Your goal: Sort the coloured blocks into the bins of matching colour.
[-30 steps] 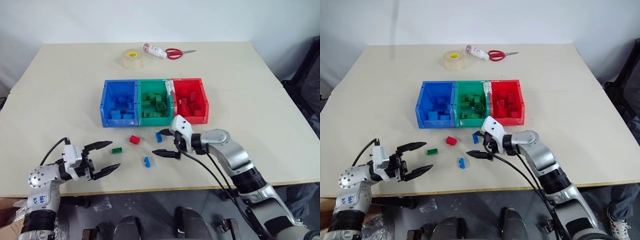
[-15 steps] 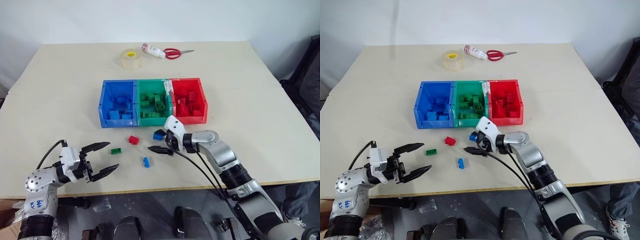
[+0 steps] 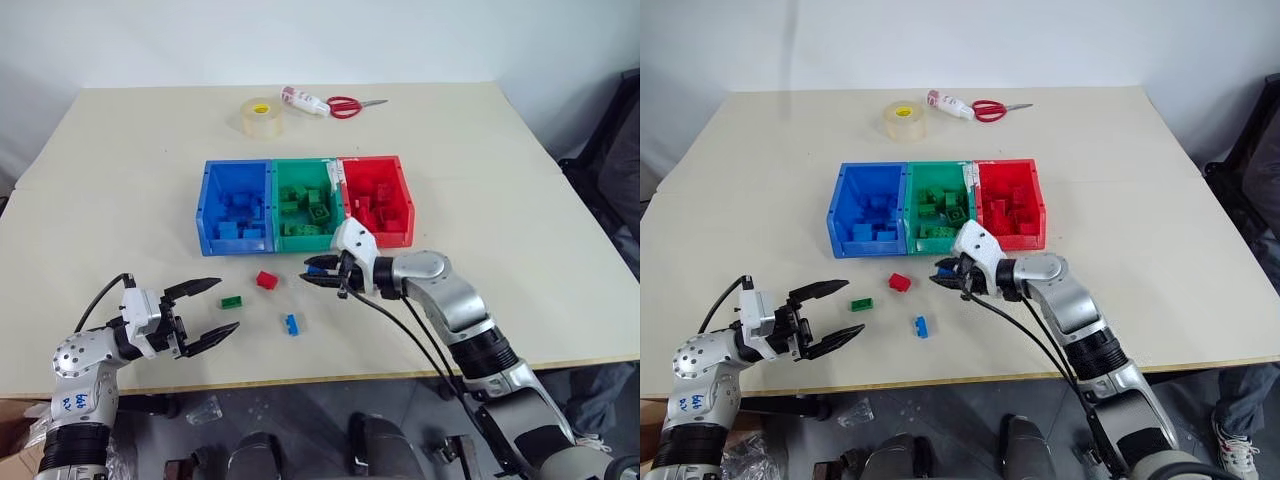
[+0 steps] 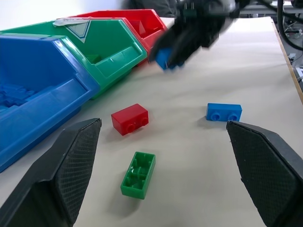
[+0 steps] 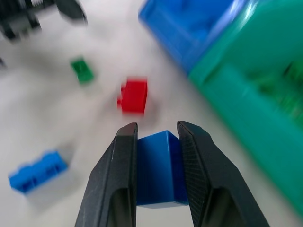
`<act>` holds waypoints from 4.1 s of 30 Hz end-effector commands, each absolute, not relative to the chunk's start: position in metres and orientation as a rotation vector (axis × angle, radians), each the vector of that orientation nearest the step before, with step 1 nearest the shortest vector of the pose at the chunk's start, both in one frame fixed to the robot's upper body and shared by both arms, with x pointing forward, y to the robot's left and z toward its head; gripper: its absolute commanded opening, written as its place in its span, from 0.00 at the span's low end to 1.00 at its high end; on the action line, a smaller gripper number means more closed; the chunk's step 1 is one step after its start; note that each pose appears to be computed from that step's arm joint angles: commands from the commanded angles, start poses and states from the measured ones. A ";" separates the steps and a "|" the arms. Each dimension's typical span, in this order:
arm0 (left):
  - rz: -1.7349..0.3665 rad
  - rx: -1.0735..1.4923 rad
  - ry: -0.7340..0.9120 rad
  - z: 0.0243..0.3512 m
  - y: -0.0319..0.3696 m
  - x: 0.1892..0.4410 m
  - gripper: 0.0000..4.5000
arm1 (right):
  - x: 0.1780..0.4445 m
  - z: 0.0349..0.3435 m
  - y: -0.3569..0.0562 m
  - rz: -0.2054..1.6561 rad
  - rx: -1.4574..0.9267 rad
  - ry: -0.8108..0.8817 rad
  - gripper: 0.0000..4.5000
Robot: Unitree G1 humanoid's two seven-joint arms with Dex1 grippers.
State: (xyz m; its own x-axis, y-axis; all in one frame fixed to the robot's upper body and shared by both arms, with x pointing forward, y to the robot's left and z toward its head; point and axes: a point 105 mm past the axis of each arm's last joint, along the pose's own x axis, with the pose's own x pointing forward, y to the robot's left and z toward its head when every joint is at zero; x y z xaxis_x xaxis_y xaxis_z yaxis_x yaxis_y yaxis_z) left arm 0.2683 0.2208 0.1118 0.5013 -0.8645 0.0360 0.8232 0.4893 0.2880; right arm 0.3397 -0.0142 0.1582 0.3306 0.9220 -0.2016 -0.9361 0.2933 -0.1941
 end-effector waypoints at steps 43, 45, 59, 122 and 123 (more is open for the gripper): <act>-1.064 0.258 -0.192 0.116 0.226 0.269 1.00 | 0.287 0.155 -0.130 1.358 -0.480 0.165 0.86; -1.078 0.262 -0.182 0.118 0.223 0.265 1.00 | 0.283 0.153 -0.135 1.353 -0.479 0.178 0.86; -1.112 0.389 -0.015 0.143 0.173 0.246 1.00 | 0.287 0.151 -0.146 1.333 -0.467 0.180 0.86; -0.677 0.342 -0.189 0.204 0.186 0.379 0.99 | 0.294 0.169 -0.154 1.245 -0.408 0.061 1.00; -0.688 0.346 -0.187 0.205 0.186 0.376 0.99 | 0.294 0.169 -0.154 1.246 -0.407 0.061 1.00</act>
